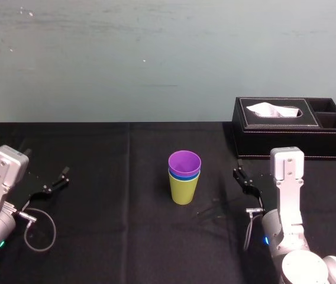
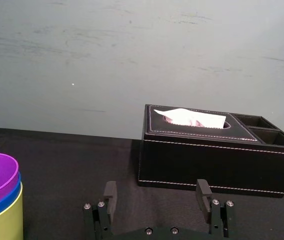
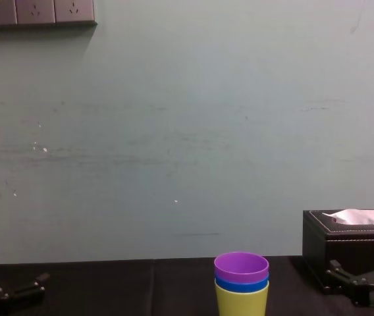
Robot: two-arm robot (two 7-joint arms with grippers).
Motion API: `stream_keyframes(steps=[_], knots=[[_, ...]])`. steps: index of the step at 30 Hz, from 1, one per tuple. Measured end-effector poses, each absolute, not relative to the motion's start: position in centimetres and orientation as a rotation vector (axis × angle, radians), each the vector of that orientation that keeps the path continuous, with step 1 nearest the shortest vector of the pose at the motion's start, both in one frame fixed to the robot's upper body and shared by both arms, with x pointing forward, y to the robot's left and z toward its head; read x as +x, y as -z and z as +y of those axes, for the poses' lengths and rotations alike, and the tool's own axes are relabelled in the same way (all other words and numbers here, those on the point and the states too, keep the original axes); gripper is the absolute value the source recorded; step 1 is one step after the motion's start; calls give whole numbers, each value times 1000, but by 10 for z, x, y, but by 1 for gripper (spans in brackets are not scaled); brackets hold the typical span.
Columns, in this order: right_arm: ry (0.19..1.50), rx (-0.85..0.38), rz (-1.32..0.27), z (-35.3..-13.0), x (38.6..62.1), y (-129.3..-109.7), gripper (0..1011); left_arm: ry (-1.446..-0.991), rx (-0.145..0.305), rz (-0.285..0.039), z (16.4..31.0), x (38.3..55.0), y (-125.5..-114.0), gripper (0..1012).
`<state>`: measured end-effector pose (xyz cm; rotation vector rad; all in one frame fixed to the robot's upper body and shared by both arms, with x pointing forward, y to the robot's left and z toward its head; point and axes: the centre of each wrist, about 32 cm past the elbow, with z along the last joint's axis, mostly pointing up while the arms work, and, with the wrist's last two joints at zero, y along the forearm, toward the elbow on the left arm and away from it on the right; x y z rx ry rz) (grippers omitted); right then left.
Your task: Stack the three plastic cups sequentially using one hand.
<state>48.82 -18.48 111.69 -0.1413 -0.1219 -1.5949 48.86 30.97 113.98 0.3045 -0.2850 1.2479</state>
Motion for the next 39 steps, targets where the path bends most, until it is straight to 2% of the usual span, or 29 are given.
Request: stream_keyframes(steps=[39], knots=[[1594,-141,-122,-185,488,-1117,1004,-1248,304,-285,310,489,-1140,1000]])
